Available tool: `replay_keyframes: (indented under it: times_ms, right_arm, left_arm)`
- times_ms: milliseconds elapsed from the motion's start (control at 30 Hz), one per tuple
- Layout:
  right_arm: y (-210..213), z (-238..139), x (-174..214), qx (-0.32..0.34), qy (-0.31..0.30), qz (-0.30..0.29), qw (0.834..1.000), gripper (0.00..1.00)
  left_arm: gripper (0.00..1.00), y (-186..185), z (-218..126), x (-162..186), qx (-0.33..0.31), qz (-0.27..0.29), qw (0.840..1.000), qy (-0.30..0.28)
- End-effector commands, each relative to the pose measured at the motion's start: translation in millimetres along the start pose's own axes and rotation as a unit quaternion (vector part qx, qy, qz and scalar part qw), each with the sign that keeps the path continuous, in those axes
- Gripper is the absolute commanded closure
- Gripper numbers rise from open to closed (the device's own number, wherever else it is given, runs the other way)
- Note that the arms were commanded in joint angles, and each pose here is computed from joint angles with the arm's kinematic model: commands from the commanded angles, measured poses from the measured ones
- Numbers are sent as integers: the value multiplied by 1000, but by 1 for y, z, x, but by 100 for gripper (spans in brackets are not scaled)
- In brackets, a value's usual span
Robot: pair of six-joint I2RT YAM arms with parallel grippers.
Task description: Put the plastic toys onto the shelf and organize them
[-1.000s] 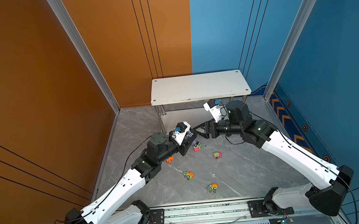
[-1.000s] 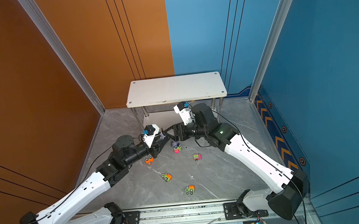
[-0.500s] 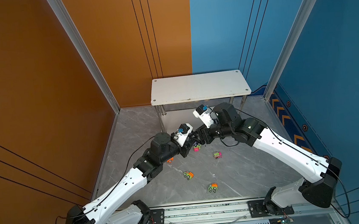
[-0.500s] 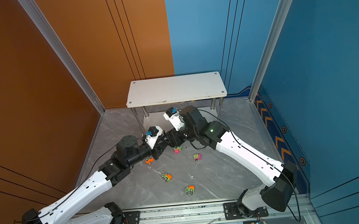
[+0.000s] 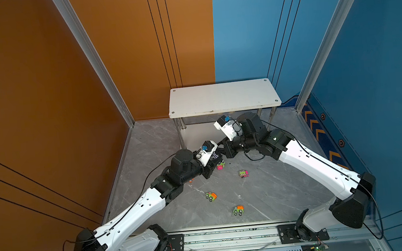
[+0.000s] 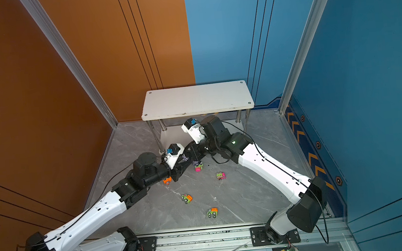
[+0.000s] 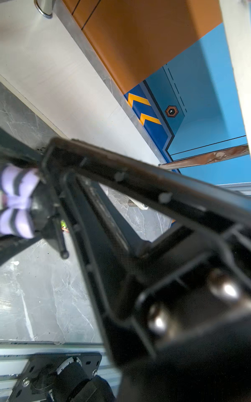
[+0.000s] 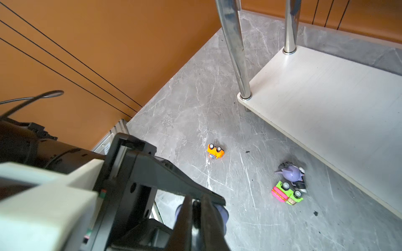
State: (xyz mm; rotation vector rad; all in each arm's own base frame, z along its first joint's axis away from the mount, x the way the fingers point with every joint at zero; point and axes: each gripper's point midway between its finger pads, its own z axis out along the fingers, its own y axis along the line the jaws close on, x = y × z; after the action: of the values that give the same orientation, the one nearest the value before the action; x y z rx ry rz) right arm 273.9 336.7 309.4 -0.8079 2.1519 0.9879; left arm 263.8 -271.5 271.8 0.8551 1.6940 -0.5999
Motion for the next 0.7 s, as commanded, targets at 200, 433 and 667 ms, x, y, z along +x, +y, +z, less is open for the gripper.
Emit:
replay_keyframes:
  times_ms: [200, 433, 667]
  right_arm:
    - [-3, 5, 11, -51, 29, 8, 998, 97]
    - [-10, 13, 14, -58, 37, 21, 997, 98]
    - [-13, 15, 20, -65, 42, 20, 997, 100]
  left_arm:
    - [81, -1, -12, -48, 15, -8, 996, -88]
    - [95, 1, -6, -40, 21, -18, 997, -71]
    - [90, 5, -5, -36, 16, -35, 997, -68]
